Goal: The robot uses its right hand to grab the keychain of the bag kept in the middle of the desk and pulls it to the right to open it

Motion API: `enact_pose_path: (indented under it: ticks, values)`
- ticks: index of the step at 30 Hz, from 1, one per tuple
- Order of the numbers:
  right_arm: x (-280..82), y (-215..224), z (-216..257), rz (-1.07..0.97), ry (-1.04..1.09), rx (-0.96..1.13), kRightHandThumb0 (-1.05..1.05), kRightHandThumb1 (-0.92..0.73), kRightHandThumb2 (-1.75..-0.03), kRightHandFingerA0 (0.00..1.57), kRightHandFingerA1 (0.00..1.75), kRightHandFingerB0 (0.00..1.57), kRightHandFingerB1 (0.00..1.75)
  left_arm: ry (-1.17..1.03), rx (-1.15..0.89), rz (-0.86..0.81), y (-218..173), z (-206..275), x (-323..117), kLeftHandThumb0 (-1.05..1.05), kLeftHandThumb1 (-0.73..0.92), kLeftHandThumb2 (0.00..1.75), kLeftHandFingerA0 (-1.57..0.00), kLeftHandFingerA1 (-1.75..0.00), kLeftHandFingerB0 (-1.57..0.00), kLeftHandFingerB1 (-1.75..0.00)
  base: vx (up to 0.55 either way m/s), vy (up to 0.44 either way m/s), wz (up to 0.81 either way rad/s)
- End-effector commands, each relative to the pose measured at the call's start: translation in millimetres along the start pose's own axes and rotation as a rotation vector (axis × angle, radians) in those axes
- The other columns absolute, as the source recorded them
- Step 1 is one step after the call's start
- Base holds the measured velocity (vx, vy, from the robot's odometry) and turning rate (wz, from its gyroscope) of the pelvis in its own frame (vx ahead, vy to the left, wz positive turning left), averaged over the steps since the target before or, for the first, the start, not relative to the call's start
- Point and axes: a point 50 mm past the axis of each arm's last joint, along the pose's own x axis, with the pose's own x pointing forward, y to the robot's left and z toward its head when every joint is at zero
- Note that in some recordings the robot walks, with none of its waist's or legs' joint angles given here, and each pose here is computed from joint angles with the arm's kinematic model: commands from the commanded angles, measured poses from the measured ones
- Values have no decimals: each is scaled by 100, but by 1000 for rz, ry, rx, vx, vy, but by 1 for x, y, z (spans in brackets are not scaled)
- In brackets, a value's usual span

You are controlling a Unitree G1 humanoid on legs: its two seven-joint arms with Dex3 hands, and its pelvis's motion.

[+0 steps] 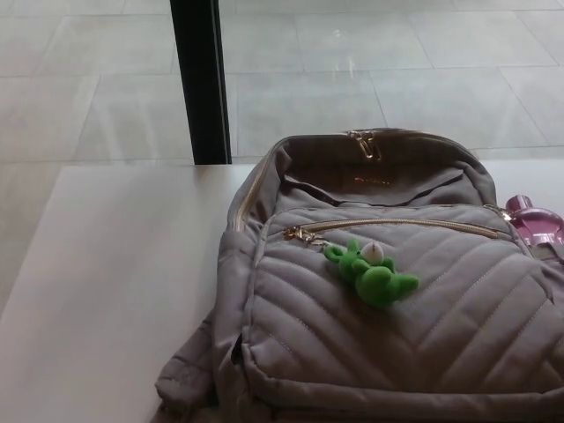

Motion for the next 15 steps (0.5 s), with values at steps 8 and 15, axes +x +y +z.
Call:
enact_pose_path:
  ticks: [8, 15]
  values:
    - [-2, -46, 139, -31, -514, 234, -81, -51, -88, 107, 113, 3, 59, -32, 28, -23, 4, 4, -1, -52, 48, 82, -54, -60, -40, -52, 0, 0, 0]
    - [-82, -36, 282, -12, -1095, 112, -78, -65, -61, 71, 61, 27, 29, -12, -6, -23, 1, 0, 0, -55, 46, 81, -53, -61, -42, -53, 0, 0, 0]
